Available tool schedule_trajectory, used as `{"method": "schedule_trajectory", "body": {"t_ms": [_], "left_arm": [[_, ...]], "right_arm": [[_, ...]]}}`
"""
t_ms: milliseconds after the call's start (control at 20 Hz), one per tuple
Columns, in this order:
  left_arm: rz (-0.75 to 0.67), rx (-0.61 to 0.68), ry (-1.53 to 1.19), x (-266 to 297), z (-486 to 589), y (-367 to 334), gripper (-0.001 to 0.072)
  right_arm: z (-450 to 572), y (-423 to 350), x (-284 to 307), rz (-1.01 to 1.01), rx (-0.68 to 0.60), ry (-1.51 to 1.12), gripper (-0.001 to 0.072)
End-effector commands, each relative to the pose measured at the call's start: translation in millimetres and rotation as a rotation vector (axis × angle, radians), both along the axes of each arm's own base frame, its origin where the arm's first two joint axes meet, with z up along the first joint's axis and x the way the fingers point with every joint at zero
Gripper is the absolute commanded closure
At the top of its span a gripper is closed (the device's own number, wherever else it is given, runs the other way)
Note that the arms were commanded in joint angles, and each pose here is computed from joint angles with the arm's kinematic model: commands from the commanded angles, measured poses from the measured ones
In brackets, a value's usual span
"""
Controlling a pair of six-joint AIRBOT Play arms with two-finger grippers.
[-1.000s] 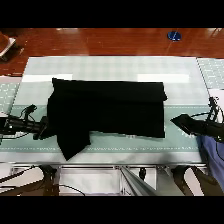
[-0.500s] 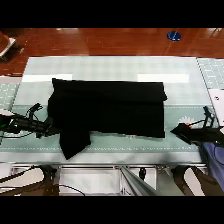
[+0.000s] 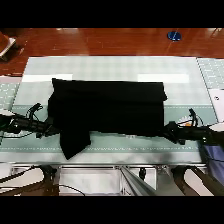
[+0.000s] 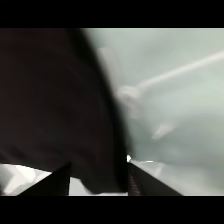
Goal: Fold the shirts.
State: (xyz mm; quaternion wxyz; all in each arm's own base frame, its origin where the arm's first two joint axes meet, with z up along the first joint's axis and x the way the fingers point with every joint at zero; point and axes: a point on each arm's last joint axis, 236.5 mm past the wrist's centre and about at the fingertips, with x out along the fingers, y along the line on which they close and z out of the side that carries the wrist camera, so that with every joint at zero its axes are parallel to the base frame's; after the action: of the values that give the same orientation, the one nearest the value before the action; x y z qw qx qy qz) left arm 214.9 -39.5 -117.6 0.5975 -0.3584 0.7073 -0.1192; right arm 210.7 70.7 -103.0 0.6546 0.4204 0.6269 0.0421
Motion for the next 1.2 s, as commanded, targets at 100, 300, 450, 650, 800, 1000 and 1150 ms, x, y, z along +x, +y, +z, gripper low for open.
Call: {"method": "schedule_trajectory", "body": {"t_ms": [100, 300, 450, 650, 800, 1000, 1150], "left_arm": [[0.031, -0.005, -0.026, 9, 1, -1, 0.0685], [0.069, -0.071, -0.179, 55, 36, -4, 0.0685], [0.149, -0.092, -0.351, 118, 75, 2, 0.0685], [0.104, -0.026, -0.486, 192, 109, -9, 0.0685], [0.093, -0.034, -0.517, 246, 123, -21, 0.0685], [0.097, -0.061, -0.497, 300, 115, -23, 0.0685], [0.091, -0.087, -0.432, 317, 89, -22, 0.0686]], "right_arm": [[-2, 21, 37, 0.096, -0.026, -0.086, 0.0638], [39, 22, 67, 0.212, -0.039, -0.190, 0.0693], [73, 9, 110, 0.189, -0.093, -0.297, 0.0693], [85, -3, 161, 0.168, -0.106, -0.330, 0.0693], [82, -9, 195, 0.153, -0.097, -0.333, 0.0693], [74, -19, 239, 0.144, -0.101, -0.343, 0.0693], [63, -24, 261, 0.141, -0.100, -0.338, 0.0693]]}}
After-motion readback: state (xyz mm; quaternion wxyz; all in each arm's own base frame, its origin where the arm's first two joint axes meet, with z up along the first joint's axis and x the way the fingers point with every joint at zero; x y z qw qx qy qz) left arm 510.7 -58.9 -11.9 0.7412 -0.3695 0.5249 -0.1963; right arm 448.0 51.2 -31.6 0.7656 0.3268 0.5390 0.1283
